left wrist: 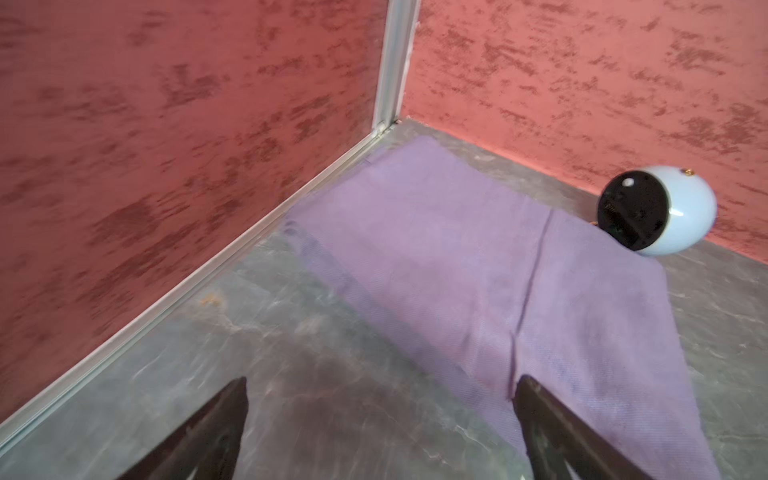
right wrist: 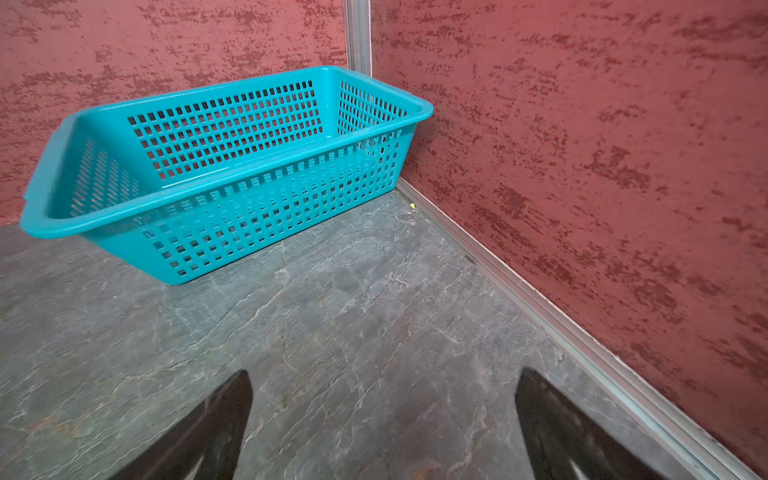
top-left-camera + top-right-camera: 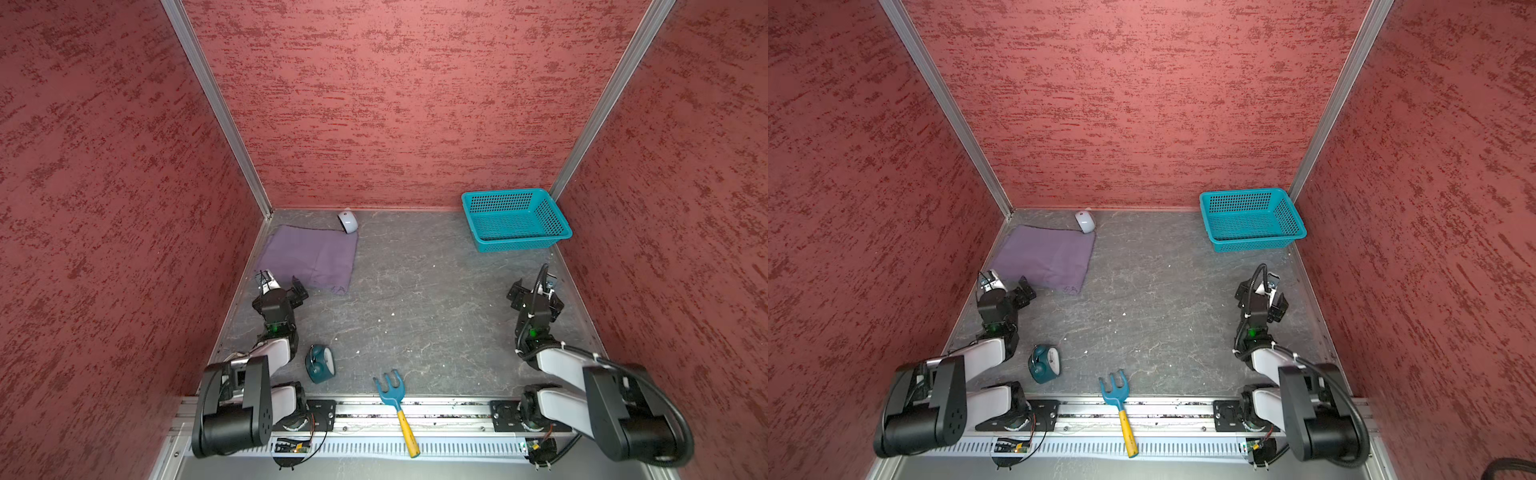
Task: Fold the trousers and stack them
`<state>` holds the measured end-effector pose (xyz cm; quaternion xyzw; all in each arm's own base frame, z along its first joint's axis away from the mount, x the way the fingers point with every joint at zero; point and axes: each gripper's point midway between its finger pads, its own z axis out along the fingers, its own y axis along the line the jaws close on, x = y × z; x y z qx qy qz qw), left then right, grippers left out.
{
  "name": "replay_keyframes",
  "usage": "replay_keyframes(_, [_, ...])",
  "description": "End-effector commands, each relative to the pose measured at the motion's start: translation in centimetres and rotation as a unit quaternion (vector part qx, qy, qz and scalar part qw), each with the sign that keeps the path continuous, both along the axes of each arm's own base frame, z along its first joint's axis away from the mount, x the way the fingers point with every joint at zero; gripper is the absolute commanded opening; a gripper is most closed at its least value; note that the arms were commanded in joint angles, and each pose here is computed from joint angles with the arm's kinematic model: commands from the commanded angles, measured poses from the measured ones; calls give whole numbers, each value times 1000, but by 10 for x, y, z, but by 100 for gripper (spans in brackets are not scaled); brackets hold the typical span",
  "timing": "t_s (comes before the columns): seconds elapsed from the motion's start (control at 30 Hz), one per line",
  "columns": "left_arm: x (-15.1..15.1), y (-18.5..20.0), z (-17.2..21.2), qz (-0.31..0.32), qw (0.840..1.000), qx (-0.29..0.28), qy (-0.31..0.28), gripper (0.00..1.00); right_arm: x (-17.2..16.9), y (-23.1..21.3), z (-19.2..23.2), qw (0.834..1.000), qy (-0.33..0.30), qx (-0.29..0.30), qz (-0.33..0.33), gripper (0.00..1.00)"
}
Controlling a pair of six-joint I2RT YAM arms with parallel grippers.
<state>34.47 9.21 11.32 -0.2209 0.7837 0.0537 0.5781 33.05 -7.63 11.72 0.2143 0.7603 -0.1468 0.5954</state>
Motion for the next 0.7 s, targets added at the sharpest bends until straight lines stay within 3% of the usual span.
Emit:
replay_keyframes(0.0, [29,-27,25,-96,995,26,-23,99,40,19,42,993,-84,-6,84,99])
replay_keyframes(0.13, [24,-36,28,-114,992,34,-35,99,51,31,23,988,-77,-3,132,99])
replay_keyframes(0.23, [16,-35,32,-106,992,35,-54,99,44,28,22,987,-97,-4,131,99])
replay_keyframes(0.37, [20,-26,28,-85,995,27,-37,99,48,27,19,987,-88,5,138,99])
replay_keyframes(0.57, [8,-7,30,-32,998,16,-56,99,53,31,18,985,-79,2,151,99])
replay_keyframes(0.67, [14,-16,28,-63,997,11,-49,99,53,31,19,985,-80,1,151,99])
